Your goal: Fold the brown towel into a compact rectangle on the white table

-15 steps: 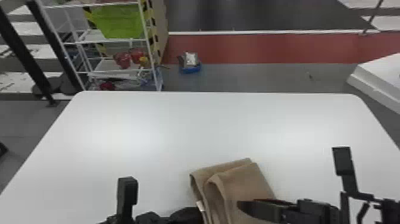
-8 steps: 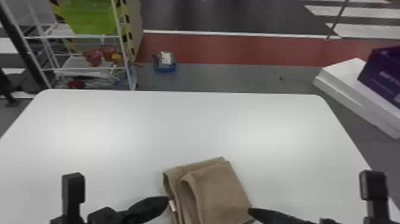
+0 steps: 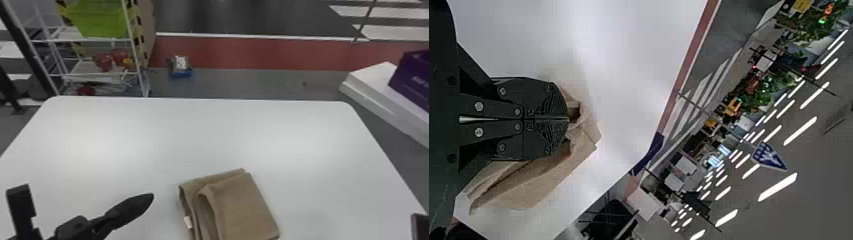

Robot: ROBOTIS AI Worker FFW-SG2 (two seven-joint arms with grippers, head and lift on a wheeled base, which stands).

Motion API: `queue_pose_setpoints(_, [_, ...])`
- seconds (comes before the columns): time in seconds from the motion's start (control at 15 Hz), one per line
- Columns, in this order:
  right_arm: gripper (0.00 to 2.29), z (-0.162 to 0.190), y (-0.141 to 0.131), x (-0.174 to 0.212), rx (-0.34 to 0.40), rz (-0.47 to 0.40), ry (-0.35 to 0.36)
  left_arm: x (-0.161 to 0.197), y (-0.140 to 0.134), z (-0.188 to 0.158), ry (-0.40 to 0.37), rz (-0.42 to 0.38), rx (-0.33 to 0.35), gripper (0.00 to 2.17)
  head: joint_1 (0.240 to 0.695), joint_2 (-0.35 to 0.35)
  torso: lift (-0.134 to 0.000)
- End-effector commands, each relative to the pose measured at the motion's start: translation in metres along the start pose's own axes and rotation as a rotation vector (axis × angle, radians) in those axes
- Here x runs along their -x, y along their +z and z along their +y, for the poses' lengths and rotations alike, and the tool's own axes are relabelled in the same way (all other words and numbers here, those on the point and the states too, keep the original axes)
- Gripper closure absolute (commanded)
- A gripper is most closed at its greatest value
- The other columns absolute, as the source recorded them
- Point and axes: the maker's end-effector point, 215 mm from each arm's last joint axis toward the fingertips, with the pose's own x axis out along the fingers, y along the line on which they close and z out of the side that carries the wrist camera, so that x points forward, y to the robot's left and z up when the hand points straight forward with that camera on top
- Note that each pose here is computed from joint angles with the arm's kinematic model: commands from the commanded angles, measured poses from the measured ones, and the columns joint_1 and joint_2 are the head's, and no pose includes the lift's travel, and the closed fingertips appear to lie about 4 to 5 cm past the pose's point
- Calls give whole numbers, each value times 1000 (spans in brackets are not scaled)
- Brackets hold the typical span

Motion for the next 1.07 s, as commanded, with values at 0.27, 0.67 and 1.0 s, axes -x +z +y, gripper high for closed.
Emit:
queue_pose_setpoints(0.27, [1956,-26,-14,-2,84,67,-167,31,30,12,0,-88,34,1359,695,13,-123])
queue_pose_setpoints(0.67, [1956,-49,-3,-20,127,82,-250,32,32,15,8,-88,28,1359,695,33,-123])
queue_pose_setpoints(1.0, [1956,-66,18,-41,138,89,-287,32,24,22,27,-63,23,1359,695,37,-123])
